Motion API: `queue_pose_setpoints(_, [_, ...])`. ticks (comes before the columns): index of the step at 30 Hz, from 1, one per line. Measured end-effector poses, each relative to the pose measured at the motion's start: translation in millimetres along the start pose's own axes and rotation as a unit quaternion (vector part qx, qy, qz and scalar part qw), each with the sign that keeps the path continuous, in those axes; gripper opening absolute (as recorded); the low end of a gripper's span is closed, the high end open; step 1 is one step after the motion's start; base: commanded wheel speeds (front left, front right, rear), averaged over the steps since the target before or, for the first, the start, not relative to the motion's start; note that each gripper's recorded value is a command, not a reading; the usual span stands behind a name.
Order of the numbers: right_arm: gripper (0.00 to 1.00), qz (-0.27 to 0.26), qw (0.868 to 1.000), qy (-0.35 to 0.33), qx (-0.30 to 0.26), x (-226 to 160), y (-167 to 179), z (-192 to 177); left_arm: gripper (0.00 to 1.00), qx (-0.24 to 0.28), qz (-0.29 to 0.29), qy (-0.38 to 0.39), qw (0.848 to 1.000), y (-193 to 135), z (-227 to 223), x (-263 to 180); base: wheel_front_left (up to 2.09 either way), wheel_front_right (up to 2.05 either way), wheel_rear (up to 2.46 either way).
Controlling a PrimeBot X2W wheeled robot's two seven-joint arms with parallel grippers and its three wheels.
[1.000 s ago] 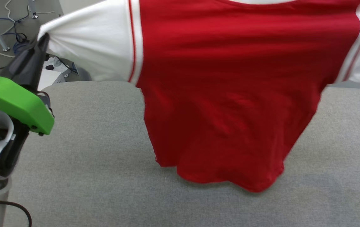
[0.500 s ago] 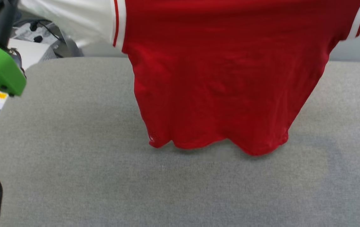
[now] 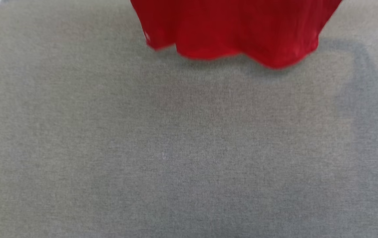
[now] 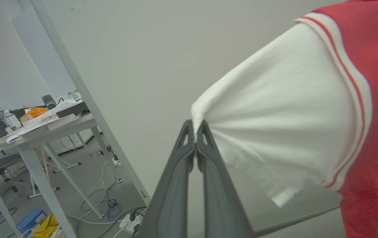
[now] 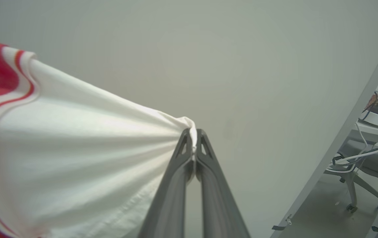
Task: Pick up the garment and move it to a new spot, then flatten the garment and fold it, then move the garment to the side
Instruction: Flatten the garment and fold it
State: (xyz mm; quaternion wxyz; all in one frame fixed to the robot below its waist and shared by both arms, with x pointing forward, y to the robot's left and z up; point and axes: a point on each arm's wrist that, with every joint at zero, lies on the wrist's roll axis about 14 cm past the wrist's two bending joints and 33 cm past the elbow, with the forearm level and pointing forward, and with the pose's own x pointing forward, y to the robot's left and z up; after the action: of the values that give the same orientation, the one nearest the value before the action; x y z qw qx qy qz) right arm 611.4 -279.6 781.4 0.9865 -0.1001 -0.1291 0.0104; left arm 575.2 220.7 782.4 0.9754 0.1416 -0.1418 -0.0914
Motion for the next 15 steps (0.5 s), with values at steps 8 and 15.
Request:
queue_pose_setpoints(8, [0.0,-0.033,0.999,-0.037,0.007,57,0,-34,0.0,0.008,0.018,-0.035,0.999,4,-23,74,0.0,0.0,0.0])
queue_pose_setpoints(15, [0.0,-0.049,0.998,-0.042,0.022,82,5,-80,0.0,-0.006,0.019,-0.034,0.999,-3,-71,110,0.0,0.0,0.0])
